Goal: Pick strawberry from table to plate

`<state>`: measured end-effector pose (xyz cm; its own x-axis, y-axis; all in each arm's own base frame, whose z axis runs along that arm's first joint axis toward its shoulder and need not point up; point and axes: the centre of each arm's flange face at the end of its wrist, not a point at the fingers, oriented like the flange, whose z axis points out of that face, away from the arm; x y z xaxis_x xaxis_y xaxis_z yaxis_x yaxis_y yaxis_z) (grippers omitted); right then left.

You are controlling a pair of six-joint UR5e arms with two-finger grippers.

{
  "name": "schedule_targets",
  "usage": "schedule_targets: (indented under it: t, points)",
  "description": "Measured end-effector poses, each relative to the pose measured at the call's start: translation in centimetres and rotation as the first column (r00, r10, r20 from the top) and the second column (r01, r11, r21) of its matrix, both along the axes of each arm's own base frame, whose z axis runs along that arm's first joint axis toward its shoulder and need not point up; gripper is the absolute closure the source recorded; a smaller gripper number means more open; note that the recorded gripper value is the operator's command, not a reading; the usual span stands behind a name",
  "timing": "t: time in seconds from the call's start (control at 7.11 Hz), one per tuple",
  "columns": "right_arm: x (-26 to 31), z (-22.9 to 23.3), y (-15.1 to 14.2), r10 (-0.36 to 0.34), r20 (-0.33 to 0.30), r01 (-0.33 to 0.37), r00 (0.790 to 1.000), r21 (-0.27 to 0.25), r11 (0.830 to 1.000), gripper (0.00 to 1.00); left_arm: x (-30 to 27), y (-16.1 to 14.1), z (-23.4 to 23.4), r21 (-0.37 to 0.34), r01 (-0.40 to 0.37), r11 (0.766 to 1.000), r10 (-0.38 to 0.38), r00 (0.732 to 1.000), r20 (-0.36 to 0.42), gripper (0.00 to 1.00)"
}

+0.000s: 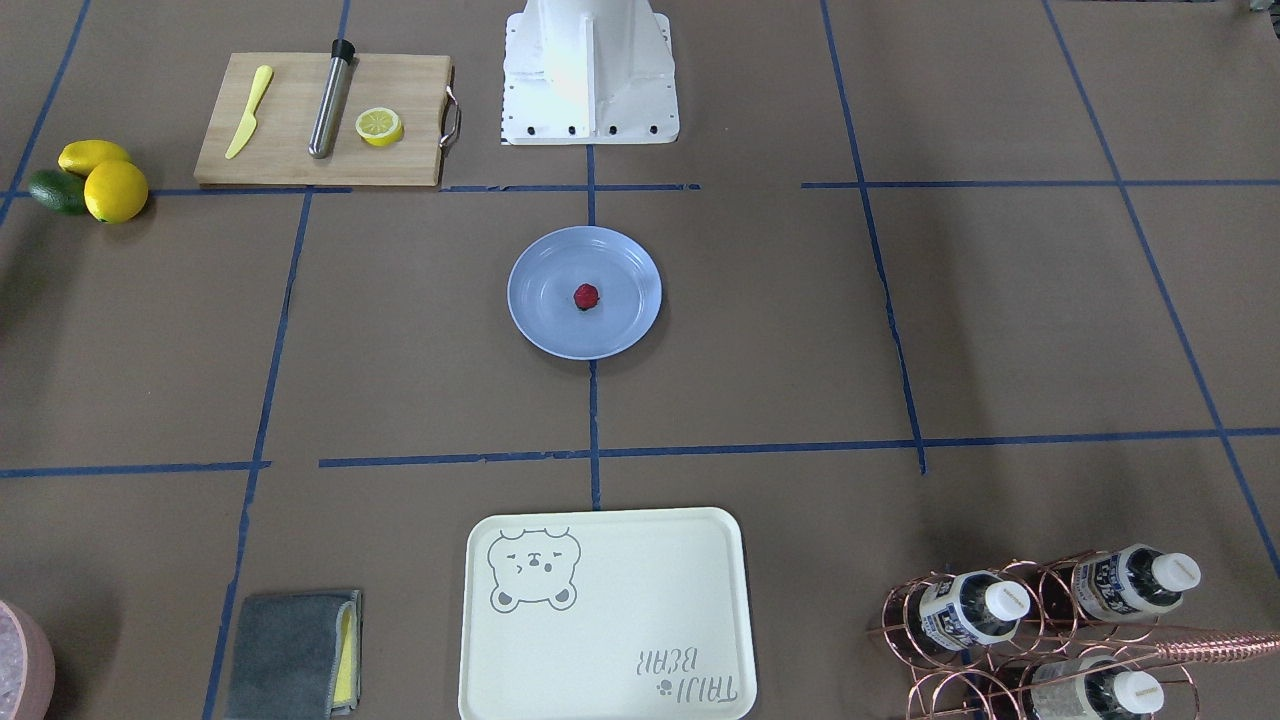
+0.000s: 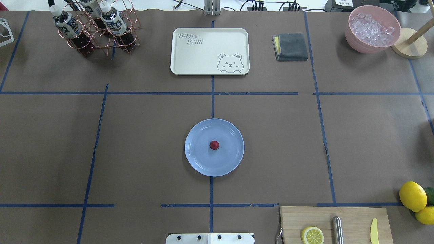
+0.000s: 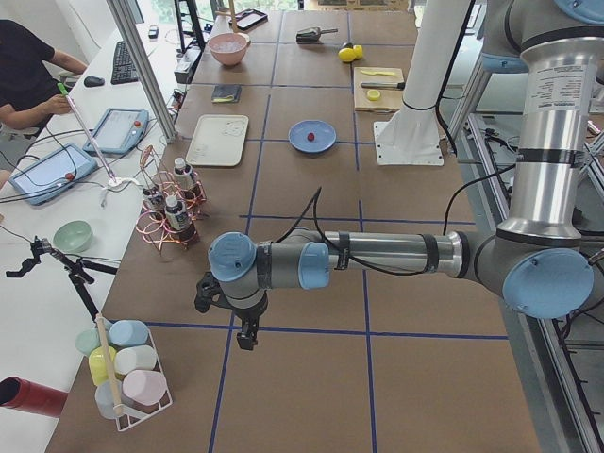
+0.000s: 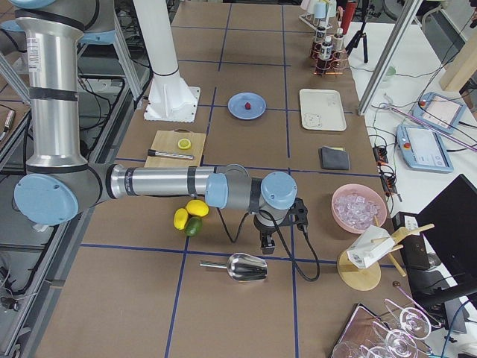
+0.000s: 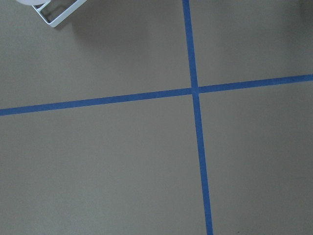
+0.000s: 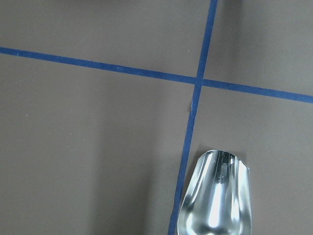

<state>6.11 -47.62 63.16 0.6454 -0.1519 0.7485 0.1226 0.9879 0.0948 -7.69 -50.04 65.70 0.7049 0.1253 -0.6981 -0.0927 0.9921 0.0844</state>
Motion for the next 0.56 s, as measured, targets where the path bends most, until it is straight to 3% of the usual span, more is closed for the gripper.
schedule_targets:
  t: [0.56]
  points:
    - [0.47, -0.41, -0.17, 0.023, 0.003, -0.023, 1.0, -0.007, 1.0, 0.0, 0.0, -0.07, -0.12, 0.01, 0.003, 1.0, -0.003, 1.0, 0.001, 0.0]
